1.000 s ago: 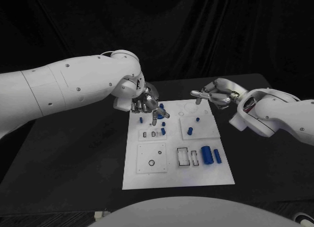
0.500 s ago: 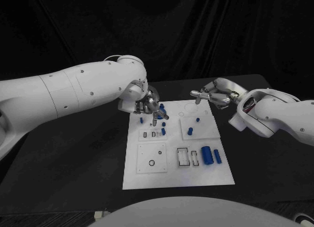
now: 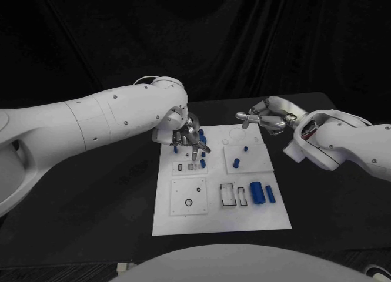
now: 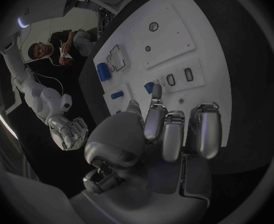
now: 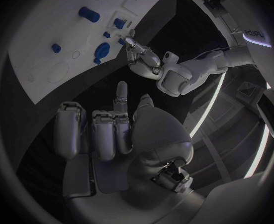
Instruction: Assemble the parts on the task board
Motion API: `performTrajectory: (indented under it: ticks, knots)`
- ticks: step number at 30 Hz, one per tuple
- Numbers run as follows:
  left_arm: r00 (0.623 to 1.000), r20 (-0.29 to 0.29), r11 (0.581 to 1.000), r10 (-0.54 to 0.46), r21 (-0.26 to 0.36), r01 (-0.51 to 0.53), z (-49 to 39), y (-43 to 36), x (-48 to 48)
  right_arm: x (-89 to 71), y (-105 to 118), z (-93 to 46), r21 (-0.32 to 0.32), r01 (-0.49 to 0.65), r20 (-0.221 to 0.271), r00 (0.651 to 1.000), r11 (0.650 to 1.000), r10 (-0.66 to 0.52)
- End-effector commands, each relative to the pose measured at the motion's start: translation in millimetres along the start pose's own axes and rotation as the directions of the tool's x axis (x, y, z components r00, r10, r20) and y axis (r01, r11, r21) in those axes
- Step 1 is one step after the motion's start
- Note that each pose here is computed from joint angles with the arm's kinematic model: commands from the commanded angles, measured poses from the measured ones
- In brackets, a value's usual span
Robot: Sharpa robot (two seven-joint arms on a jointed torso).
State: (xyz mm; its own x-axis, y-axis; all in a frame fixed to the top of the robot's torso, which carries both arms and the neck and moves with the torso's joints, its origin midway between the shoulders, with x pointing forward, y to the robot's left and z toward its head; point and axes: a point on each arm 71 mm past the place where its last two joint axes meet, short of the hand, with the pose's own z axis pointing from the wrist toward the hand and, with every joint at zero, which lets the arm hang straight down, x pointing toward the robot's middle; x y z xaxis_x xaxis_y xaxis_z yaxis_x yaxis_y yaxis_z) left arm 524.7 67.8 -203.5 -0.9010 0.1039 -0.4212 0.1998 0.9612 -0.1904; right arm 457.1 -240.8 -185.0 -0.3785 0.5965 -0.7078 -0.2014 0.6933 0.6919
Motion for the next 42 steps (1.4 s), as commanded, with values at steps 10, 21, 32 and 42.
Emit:
performTrajectory:
  ticks: [10, 21, 32, 42]
  knots:
    - [1.000, -0.006, 1.000, -0.010, -0.002, 0.010, 8.8, -1.3, 4.8, -0.7, -1, 0.0, 0.003, 0.007, 0.015, 1.000, 1.000, -0.007]
    - [1.000, -0.008, 1.000, -0.017, -0.002, 0.017, 14.5, -3.3, 7.0, -0.8, -1, 0.2, 0.007, 0.007, 0.014, 1.000, 1.000, -0.007]
    - [1.000, -0.018, 1.000, -0.021, -0.005, 0.021, 19.8, -3.8, 10.0, -0.4, -1, 1.1, 0.008, 0.008, 0.011, 1.000, 1.000, -0.008]
    - [0.999, -0.025, 1.000, -0.022, -0.006, 0.022, 23.7, -5.8, 11.9, 0.1, -1, 1.9, 0.007, 0.008, 0.008, 1.000, 1.000, -0.008]
